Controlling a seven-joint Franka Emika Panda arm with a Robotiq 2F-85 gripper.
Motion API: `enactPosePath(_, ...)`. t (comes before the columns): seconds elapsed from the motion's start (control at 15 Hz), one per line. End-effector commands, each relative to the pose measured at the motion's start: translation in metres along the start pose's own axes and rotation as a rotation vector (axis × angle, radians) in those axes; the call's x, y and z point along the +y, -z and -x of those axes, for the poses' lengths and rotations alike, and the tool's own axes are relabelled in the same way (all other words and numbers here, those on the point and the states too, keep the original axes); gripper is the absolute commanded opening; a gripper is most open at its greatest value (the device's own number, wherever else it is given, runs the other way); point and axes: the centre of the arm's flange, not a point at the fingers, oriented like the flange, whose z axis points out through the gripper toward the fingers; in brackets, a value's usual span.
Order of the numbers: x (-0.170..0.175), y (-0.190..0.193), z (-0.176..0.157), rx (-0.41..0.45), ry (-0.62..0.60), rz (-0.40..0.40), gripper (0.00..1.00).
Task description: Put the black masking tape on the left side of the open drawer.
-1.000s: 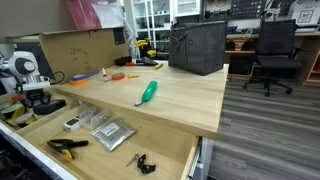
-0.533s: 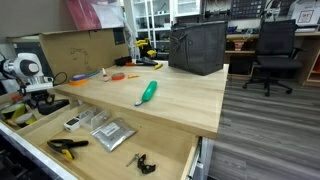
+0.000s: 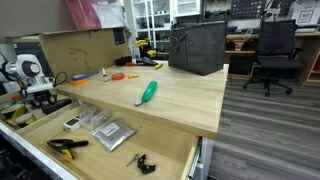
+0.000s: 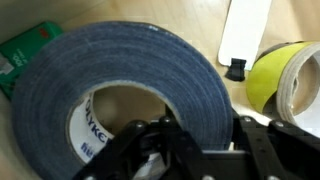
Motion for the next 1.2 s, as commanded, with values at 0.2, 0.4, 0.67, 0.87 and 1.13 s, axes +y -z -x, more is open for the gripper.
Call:
enactPosePath(0.2, -0.008, 0.022, -0.013, 0.031, 0.003, 0.067, 0.99)
enactPosePath(0.4, -0.019, 0.031, -0.017, 0.036, 0.032, 0.097, 1.00)
enactPosePath(0.67, -0.031, 0.034, -0.022, 0.024, 0.070, 0.119, 1.00)
enactPosePath(0.87, -0.035, 0.026, -0.020, -0.009, 0.074, 0.127, 1.00)
enactPosePath(1.13, -0.030, 0.018, -0.004, -0.061, 0.018, 0.148, 1.00)
